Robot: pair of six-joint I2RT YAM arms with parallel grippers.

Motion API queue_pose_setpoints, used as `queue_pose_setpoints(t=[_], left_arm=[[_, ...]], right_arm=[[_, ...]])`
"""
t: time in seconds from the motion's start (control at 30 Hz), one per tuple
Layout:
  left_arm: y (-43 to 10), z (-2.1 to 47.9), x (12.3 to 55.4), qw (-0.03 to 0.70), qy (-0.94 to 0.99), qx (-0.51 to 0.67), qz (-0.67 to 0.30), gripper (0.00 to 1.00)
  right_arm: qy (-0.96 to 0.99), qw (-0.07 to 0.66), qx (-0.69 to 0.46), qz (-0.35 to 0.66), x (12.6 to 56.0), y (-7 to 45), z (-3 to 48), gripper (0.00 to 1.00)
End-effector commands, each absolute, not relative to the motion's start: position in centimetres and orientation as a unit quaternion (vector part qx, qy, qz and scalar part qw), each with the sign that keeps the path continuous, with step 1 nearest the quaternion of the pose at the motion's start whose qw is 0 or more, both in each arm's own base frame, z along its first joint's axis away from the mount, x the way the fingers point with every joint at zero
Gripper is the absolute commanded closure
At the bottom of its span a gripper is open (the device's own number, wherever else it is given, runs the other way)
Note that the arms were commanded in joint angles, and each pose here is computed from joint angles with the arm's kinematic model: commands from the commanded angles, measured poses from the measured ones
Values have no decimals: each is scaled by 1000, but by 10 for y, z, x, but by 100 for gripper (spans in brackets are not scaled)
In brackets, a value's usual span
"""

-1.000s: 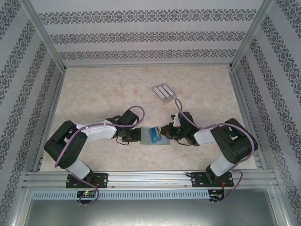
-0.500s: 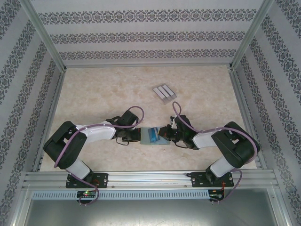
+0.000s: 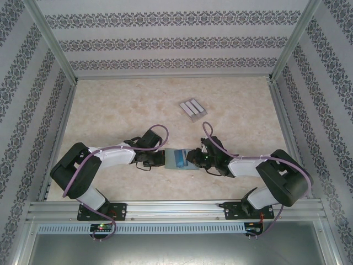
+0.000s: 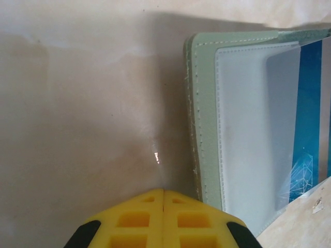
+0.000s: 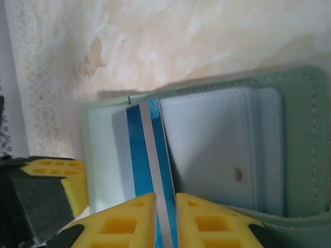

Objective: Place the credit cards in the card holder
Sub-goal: Insert the credit card into the card slot.

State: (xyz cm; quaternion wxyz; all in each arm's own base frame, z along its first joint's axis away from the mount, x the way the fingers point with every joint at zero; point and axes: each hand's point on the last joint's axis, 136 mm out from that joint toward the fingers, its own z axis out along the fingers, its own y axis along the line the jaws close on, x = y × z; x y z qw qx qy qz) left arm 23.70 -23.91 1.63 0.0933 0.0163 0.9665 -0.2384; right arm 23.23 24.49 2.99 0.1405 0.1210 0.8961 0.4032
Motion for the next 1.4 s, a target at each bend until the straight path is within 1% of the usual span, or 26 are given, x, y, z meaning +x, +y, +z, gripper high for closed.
queue_pose_setpoints(t=[0.0,0.07,0.1,0.17,0.23,0.33,0.5,0.83,1.0,1.1,1.23,1.27,1.3,1.37], left_arm=[[-243,8,228,87,967,24,-237,100],[-244,8,227,87,967,25,-237,100],[-244,8,228,86,967,24,-237,100],[-244,6,227,83,968,26,-235,100],[-246,7,227,83,968,27,-237,100],[-247,7,227,83,967,28,-238,100],[-251,7,228,82,967,31,-239,100],[-254,4,227,77,966,32,-244,100],[-252,4,227,78,968,30,-238,100],[-250,3,228,81,968,26,-234,99],[-246,5,231,93,969,18,-228,99],[-245,7,232,102,968,13,-230,97],[-242,7,232,110,967,5,-231,92],[-240,9,233,119,966,-2,-231,89]], right_arm=[[911,133,115,372,223,240,18,85],[913,127,114,371,222,244,16,85],[914,127,110,370,221,245,16,83],[920,131,101,356,220,245,15,73],[922,133,95,352,219,246,15,72],[920,131,88,359,219,251,19,74],[921,135,73,357,220,262,21,83],[915,134,39,379,226,292,31,82],[912,132,20,388,223,297,36,81],[909,145,-2,392,221,294,45,78],[922,175,-17,344,219,269,54,74],[927,181,-17,328,218,261,54,70],[932,187,-19,311,216,252,55,66],[938,197,-22,285,213,238,55,62]])
